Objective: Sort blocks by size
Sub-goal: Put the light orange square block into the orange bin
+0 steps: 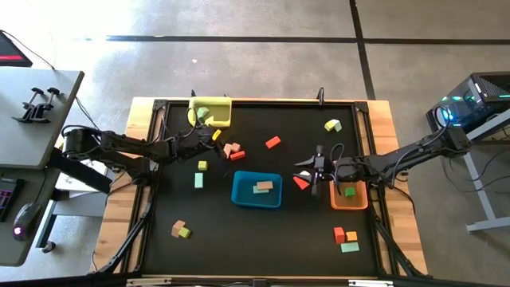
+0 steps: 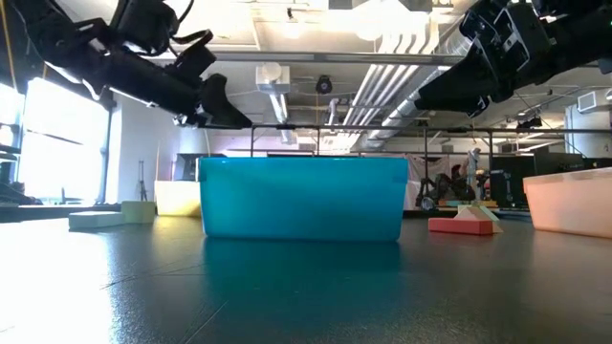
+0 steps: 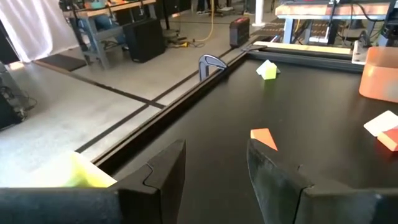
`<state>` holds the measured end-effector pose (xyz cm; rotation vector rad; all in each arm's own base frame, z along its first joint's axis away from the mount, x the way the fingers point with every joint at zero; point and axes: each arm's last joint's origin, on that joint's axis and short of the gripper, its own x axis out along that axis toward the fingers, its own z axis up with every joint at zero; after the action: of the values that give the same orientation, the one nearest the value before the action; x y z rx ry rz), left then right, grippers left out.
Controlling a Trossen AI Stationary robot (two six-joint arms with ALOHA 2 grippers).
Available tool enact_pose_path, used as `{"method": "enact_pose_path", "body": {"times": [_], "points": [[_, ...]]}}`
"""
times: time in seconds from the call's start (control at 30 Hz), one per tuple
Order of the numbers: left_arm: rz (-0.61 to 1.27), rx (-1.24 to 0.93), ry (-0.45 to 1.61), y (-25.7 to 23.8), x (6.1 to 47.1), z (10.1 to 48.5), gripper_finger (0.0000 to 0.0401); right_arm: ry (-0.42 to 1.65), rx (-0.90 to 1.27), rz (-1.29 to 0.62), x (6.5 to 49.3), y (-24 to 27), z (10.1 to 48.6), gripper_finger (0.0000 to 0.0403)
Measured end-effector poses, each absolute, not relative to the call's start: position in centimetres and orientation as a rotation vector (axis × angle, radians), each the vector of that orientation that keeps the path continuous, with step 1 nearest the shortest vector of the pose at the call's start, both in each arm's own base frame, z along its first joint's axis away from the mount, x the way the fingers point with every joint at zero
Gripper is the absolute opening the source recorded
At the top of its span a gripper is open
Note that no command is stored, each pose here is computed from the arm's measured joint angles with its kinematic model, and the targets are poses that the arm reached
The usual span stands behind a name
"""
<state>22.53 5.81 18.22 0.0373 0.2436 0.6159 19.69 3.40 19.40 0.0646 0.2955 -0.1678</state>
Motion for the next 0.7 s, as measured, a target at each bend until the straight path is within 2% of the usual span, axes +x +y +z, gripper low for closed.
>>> {"method": "enact_pose_path", "body": {"times": [0.7], "points": [[0.615,0.039,0.266,5.8,22.48,18.01,0.0156,0.271,0.07,-0.166,19.76,3.42,19.63,0.0162]]}}
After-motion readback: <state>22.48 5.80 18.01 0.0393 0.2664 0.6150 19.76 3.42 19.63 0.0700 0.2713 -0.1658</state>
